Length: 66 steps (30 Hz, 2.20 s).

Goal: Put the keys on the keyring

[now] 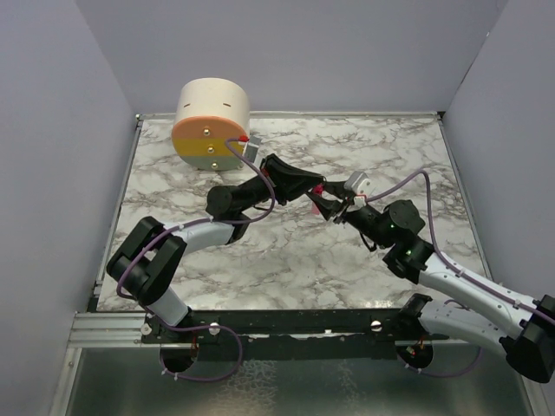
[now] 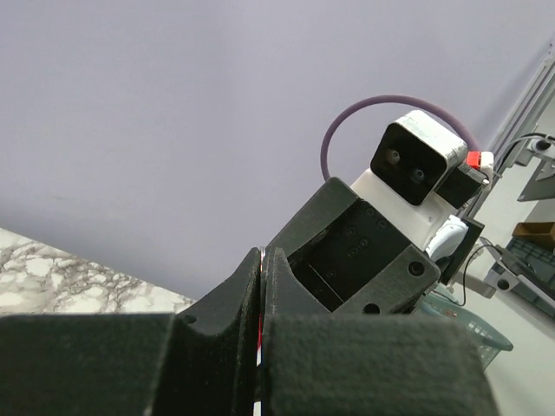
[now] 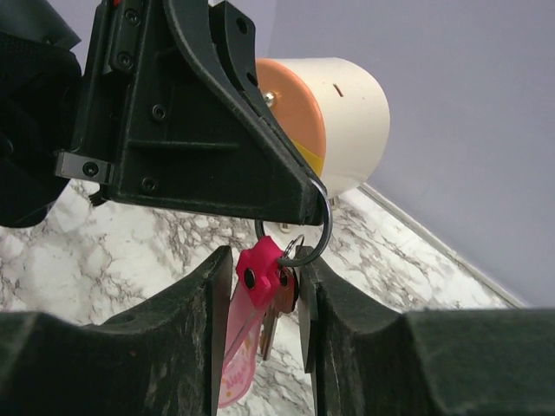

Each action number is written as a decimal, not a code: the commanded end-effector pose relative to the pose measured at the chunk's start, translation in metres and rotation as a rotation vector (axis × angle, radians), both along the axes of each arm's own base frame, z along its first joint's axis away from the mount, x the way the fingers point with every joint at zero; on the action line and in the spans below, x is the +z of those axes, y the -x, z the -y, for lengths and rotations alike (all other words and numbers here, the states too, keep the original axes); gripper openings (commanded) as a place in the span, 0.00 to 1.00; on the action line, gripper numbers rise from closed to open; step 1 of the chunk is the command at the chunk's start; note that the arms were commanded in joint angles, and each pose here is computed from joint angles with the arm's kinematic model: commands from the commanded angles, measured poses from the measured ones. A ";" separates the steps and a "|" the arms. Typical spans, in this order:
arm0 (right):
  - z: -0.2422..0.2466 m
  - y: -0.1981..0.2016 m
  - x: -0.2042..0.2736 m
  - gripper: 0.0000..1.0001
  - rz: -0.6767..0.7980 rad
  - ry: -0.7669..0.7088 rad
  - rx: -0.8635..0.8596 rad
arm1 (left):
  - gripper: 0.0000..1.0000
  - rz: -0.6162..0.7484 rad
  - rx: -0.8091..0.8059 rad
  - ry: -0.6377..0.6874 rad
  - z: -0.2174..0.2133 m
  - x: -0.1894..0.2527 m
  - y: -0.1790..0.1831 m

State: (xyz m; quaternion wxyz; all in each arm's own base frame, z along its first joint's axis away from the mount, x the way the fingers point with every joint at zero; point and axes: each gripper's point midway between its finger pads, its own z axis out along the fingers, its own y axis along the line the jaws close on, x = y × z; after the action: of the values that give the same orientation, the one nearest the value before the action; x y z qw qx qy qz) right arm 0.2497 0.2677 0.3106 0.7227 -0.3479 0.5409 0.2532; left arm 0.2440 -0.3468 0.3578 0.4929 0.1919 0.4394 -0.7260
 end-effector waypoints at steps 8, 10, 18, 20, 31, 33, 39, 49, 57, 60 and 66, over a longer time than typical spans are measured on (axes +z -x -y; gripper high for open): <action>0.003 -0.004 0.015 0.17 0.042 -0.071 -0.024 | 0.00 0.154 0.102 0.213 -0.026 0.046 0.022; -0.001 -0.005 0.013 0.16 0.033 -0.070 -0.014 | 0.00 0.146 0.122 0.224 -0.026 0.047 0.022; -0.012 -0.009 0.011 0.12 0.016 -0.072 0.013 | 0.00 0.116 0.186 0.255 -0.023 0.047 0.016; -0.014 -0.008 0.012 0.12 0.020 -0.071 0.021 | 0.00 0.115 0.186 0.261 -0.022 0.048 0.016; -0.024 0.002 0.012 0.45 0.017 -0.035 0.099 | 0.00 0.117 0.178 0.272 -0.014 0.051 0.014; -0.013 0.003 0.016 0.59 0.021 -0.052 0.062 | 0.00 0.135 0.172 0.273 -0.017 0.055 0.017; 0.020 0.015 0.022 0.66 0.004 -0.078 -0.023 | 0.00 0.191 0.095 0.248 -0.026 0.064 0.027; 0.050 0.042 0.042 0.63 0.018 -0.121 -0.032 | 0.00 0.327 -0.025 0.146 -0.033 0.060 0.055; 0.039 0.044 0.044 0.42 0.015 -0.072 0.019 | 0.00 0.408 -0.104 0.099 -0.035 0.058 0.079; 0.034 0.044 0.042 0.36 0.002 -0.063 0.038 | 0.00 0.429 -0.121 0.088 -0.036 0.058 0.085; 0.028 0.052 0.048 0.34 0.008 -0.080 0.094 | 0.00 0.442 -0.136 0.075 -0.036 0.056 0.088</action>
State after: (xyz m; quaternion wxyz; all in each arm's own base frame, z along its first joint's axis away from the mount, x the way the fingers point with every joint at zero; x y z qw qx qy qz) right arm 0.2113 0.2344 0.3371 0.7219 -0.3356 0.5380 0.2770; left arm 0.1894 -0.3308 0.3802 0.4860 0.2997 0.3893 -0.7228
